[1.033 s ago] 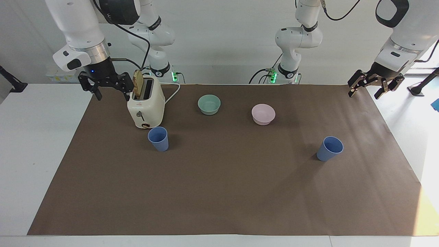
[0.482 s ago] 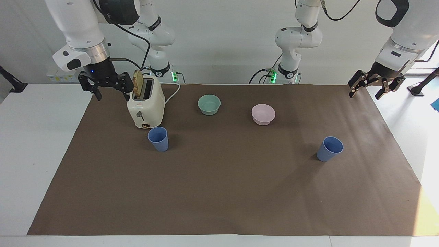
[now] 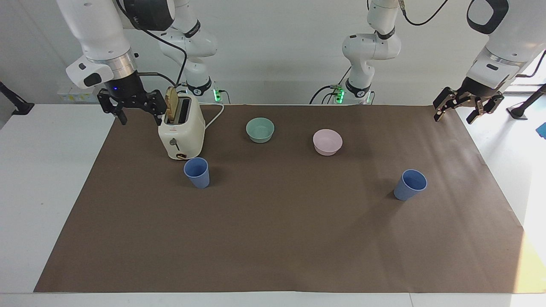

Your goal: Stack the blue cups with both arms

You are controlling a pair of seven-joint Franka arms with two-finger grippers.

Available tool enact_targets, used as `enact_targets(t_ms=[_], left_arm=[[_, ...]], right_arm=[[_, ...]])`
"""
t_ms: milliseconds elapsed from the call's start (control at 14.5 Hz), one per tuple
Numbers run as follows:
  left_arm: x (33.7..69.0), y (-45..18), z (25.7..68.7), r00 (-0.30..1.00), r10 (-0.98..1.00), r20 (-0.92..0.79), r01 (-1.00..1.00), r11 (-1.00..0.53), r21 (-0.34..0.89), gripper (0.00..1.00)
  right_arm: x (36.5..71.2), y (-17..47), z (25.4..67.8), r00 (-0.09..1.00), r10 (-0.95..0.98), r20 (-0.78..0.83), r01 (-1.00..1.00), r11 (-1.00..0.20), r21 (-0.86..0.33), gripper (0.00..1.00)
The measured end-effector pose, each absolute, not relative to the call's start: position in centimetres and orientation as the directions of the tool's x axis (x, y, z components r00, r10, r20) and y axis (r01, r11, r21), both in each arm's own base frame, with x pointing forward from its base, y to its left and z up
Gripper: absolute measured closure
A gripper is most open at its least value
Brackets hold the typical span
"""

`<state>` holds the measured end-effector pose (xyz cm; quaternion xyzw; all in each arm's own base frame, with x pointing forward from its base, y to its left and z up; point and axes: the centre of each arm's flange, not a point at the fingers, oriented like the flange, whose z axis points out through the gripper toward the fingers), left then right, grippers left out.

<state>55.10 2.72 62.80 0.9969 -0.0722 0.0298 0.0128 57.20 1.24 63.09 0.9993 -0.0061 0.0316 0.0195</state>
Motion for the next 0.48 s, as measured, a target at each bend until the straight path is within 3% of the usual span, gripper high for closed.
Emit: enact_targets(t_ms=[482], left_arm=[[55.18, 2.63, 62.49, 0.988, -0.146, 0.055, -0.147, -0.989, 0.022, 0.0]], right_arm=[[57.2, 1.24, 63.06, 0.998, -0.011, 0.063, -0.013, -0.999, 0.039, 0.0]])
